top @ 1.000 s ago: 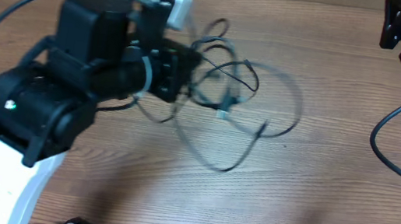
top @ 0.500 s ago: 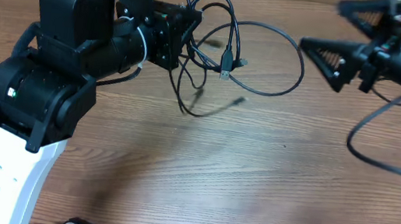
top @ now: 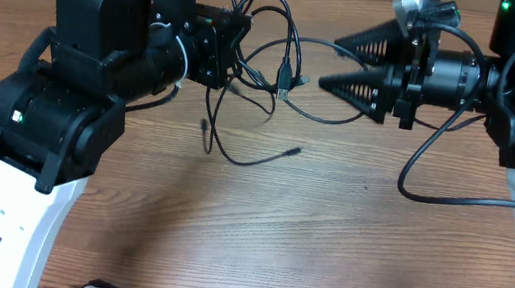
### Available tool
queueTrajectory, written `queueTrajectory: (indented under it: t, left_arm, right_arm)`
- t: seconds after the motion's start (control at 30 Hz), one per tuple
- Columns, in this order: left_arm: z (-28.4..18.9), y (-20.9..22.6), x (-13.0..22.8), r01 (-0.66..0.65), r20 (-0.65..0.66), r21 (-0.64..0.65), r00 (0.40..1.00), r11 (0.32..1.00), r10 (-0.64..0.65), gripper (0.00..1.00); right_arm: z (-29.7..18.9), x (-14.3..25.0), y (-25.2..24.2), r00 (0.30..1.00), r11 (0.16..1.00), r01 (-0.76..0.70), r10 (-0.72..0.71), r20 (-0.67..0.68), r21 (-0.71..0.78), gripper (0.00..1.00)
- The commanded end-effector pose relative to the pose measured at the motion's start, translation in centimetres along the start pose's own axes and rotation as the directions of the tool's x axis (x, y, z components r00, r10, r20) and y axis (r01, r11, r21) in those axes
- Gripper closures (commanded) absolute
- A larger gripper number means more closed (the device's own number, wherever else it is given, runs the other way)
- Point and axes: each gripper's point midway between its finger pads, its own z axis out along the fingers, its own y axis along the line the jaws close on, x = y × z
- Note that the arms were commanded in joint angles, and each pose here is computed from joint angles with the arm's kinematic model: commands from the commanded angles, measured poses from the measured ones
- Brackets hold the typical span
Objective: Untangle cables
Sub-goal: 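Lift the cables with the left gripper toward the back left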
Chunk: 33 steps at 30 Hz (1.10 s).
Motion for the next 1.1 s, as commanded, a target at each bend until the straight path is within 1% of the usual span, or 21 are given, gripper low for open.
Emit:
queueTrajectory:
  t: [0.0, 0.03, 0.1, 0.2, 0.23, 0.27, 0.43, 0.5, 0.57, 0.6, 0.63, 0.67, 0.73, 0.83, 0.87, 0.9, 0.93, 0.97, 1.0, 1.03, 1.07]
  left_arm:
    - [-0.3, 0.7, -1.1, 0.027, 0.043, -0.025, 0.999, 0.999, -0.026, 0.96]
    - [-0.6, 0.8, -1.4, 0.034, 0.054, -0.029, 0.998, 0.999, -0.032, 0.96]
    - [-1.8, 1.4, -2.4, 0.047, 0.087, -0.047, 0.995, 0.998, -0.043, 0.96]
    - [-5.6, 2.9, -4.3, 0.079, 0.160, -0.110, 0.985, 0.991, -0.060, 0.96]
    - [-6.9, 3.4, -4.7, 0.086, 0.181, -0.132, 0.982, 0.987, -0.062, 0.96]
    - [-10.1, 4.4, -5.4, 0.117, 0.231, -0.190, 0.970, 0.975, -0.071, 0.96]
    - [-17.3, 7.0, -5.7, 0.190, 0.341, -0.350, 0.938, 0.917, -0.064, 0.96]
    - [-19.0, 7.5, -5.5, 0.215, 0.367, -0.383, 0.928, 0.898, -0.066, 0.96]
    - [-19.7, 7.8, -5.3, 0.231, 0.381, -0.402, 0.922, 0.886, -0.067, 0.96]
    - [-19.6, 7.6, -5.2, 0.226, 0.375, -0.390, 0.924, 0.893, -0.071, 0.96]
    - [-18.6, 6.7, -5.3, 0.192, 0.343, -0.328, 0.937, 0.925, -0.073, 0.96]
    - [-17.8, 6.3, -5.3, 0.176, 0.321, -0.286, 0.944, 0.942, -0.078, 0.96]
    - [-16.5, 6.2, -5.5, 0.168, 0.286, -0.231, 0.953, 0.958, -0.098, 0.96]
    - [-13.7, 6.5, -5.7, 0.149, 0.215, -0.149, 0.970, 0.978, -0.115, 0.96]
    - [-12.8, 6.4, -5.7, 0.126, 0.188, -0.120, 0.977, 0.985, -0.102, 0.96]
    - [-11.8, 6.3, -5.7, 0.111, 0.163, -0.096, 0.982, 0.989, -0.094, 0.96]
    - [-11.1, 6.3, -5.7, 0.101, 0.145, -0.082, 0.985, 0.991, -0.089, 0.96]
    - [-10.2, 6.3, -5.6, 0.089, 0.126, -0.067, 0.989, 0.994, -0.080, 0.96]
    - [-9.6, 6.2, -5.6, 0.081, 0.116, -0.058, 0.990, 0.995, -0.073, 0.96]
    - [-9.1, 6.0, -5.8, 0.063, 0.111, -0.045, 0.992, 0.997, -0.058, 0.96]
    - [-8.7, 5.7, -5.9, 0.052, 0.110, -0.035, 0.993, 0.998, -0.048, 0.96]
  right_arm:
    - [-0.3, -0.2, 0.1, 0.999, 0.999, 0.035, -0.035, -0.005, 0.026, 0.96]
    - [-0.3, -0.1, -0.3, 0.999, 0.998, 0.037, -0.036, -0.014, 0.051, 0.96]
    - [-0.8, 0.5, -2.4, 0.999, 0.986, 0.023, -0.015, -0.051, 0.163, 0.96]
    - [-2.8, 1.1, -6.0, 0.997, 0.939, -0.030, 0.053, -0.060, 0.342, 0.96]
    - [-3.8, 1.1, -6.9, 0.997, 0.923, -0.040, 0.064, -0.051, 0.382, 0.96]
    - [-6.3, 0.7, -8.8, 0.997, 0.889, -0.071, 0.082, -0.004, 0.452, 0.96]
    - [-13.4, 0.2, -12.6, 0.990, 0.778, -0.139, 0.096, 0.103, 0.613, 0.96]
    - [-15.4, 0.4, -13.0, 0.987, 0.760, -0.158, 0.100, 0.127, 0.630, 0.96]
    - [-16.2, 0.5, -12.7, 0.984, 0.770, -0.173, 0.104, 0.147, 0.614, 0.96]
    - [-16.2, 0.3, -12.4, 0.983, 0.784, -0.174, 0.102, 0.153, 0.596, 0.96]
    - [-15.2, -0.1, -11.6, 0.983, 0.821, -0.166, 0.094, 0.158, 0.547, 0.96]
    - [-14.4, -0.3, -11.1, 0.984, 0.840, -0.158, 0.090, 0.155, 0.520, 0.96]
    - [-12.5, -0.6, -10.4, 0.986, 0.868, -0.143, 0.085, 0.141, 0.476, 0.96]
    - [-9.0, -1.0, -8.5, 0.990, 0.915, -0.120, 0.083, 0.112, 0.386, 0.90]
    - [-7.6, -1.1, -7.7, 0.992, 0.931, -0.111, 0.081, 0.099, 0.349, 0.84]
    - [-6.6, -1.2, -7.1, 0.993, 0.941, -0.102, 0.077, 0.088, 0.322, 0.76]
    - [-5.5, -1.2, -6.4, 0.994, 0.951, -0.095, 0.076, 0.077, 0.295, 0.63]
    - [-4.5, -1.3, -5.7, 0.995, 0.958, -0.087, 0.072, 0.065, 0.273, 0.34]
    - [-3.6, -1.3, -5.3, 0.996, 0.963, -0.079, 0.067, 0.054, 0.258, 0.18]
    - [-2.9, -1.3, -4.9, 0.997, 0.965, -0.072, 0.062, 0.045, 0.250, 0.15]
    - [-2.4, -1.3, -4.6, 0.998, 0.967, -0.066, 0.059, 0.036, 0.247, 0.14]
